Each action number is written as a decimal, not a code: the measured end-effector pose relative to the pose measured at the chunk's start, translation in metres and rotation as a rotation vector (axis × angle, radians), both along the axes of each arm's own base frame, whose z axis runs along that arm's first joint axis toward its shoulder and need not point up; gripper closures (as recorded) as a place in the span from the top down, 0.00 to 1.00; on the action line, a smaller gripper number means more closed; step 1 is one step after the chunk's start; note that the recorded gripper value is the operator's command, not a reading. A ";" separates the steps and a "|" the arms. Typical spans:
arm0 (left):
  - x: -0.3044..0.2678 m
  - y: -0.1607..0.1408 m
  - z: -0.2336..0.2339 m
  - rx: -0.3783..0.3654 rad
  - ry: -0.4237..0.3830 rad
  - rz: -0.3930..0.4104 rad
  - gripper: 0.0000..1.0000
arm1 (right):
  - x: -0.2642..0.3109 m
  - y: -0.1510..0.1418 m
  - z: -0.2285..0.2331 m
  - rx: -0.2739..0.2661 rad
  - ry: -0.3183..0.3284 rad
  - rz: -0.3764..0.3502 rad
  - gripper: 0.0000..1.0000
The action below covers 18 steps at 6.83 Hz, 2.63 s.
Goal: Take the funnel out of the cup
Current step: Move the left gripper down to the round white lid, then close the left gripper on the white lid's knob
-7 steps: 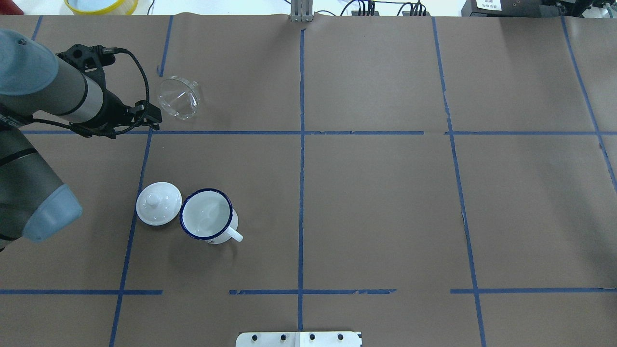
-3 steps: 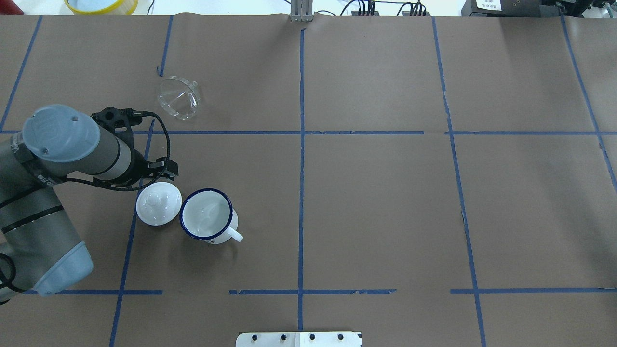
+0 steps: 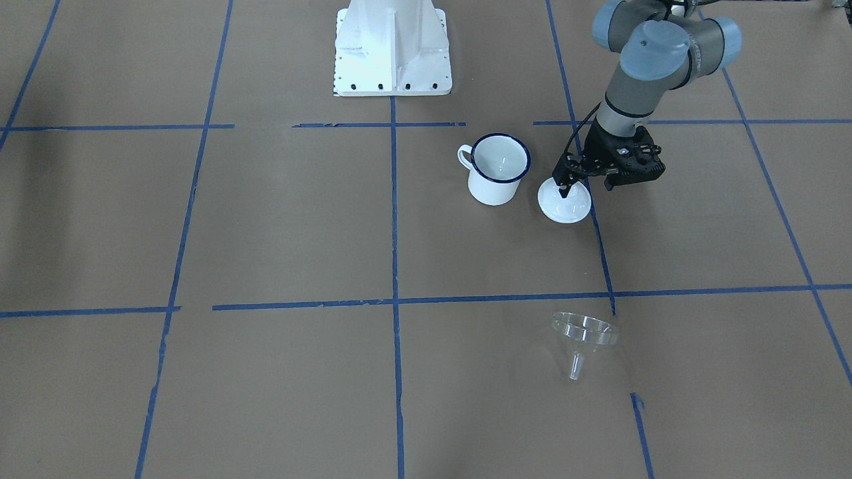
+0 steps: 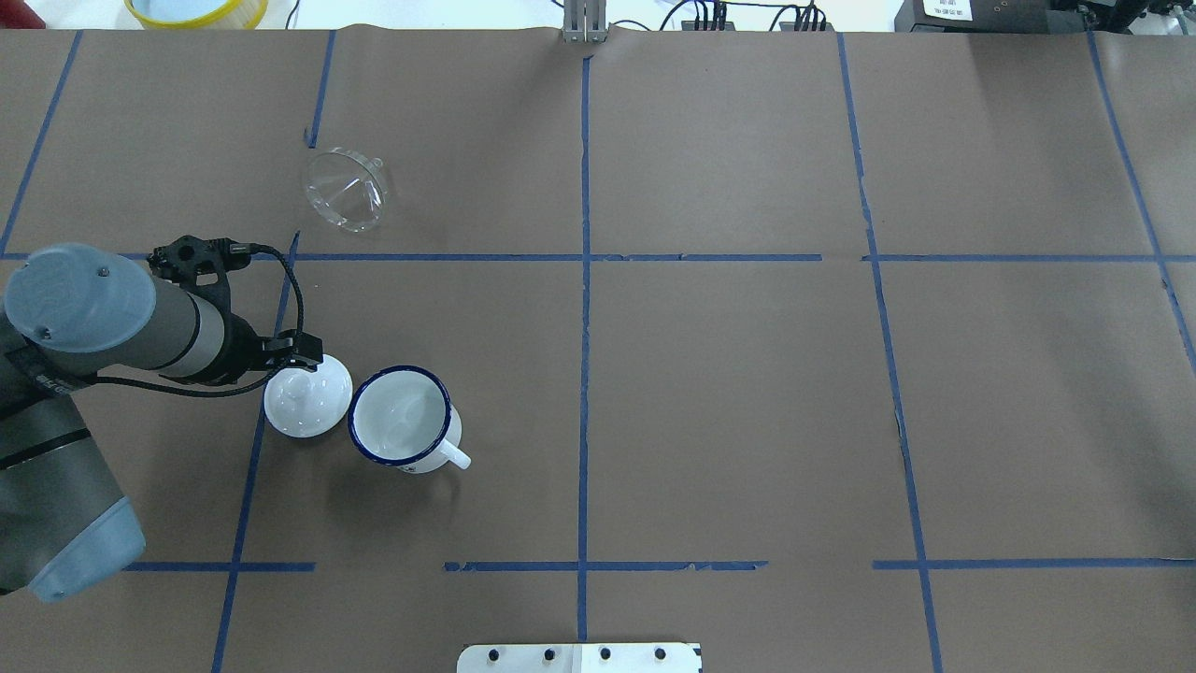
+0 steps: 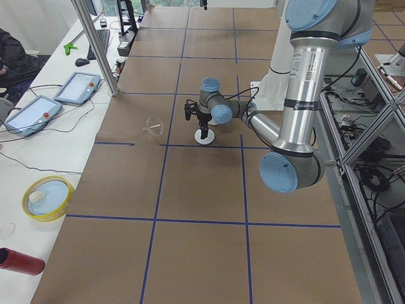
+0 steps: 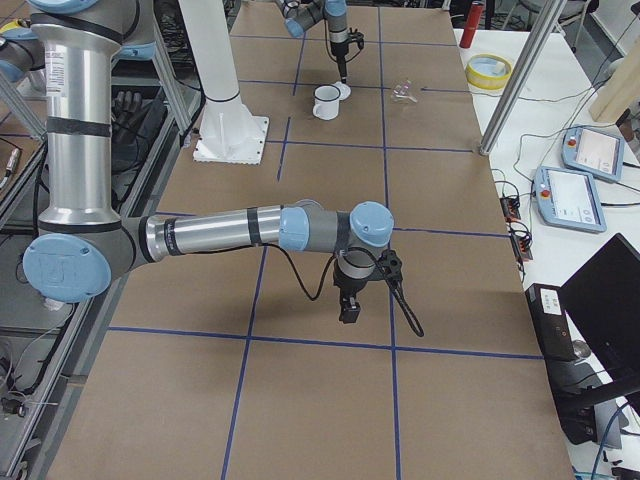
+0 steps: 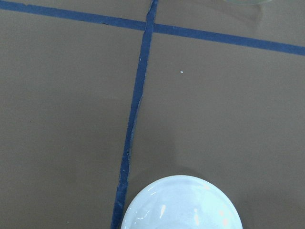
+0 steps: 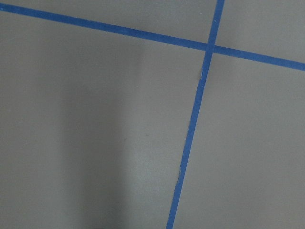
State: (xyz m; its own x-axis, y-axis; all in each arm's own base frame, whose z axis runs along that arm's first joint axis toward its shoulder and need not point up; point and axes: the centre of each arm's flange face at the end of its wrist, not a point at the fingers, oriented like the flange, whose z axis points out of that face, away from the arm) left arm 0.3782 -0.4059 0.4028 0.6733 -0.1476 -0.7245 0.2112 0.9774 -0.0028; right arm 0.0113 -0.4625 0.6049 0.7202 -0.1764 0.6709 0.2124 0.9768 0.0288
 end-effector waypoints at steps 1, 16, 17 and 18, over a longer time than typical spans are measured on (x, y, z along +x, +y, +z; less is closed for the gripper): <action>0.003 0.001 0.000 0.001 0.001 0.005 0.91 | 0.000 0.000 0.000 0.000 0.000 0.000 1.00; 0.024 0.004 -0.005 0.001 0.005 0.035 0.14 | 0.000 0.000 0.001 -0.002 0.000 0.000 1.00; 0.024 0.005 -0.006 0.001 0.007 0.037 0.00 | 0.000 0.000 0.001 -0.001 0.000 0.000 1.00; 0.024 0.006 -0.008 0.002 0.009 0.038 0.00 | 0.000 0.000 0.000 -0.001 0.000 0.000 1.00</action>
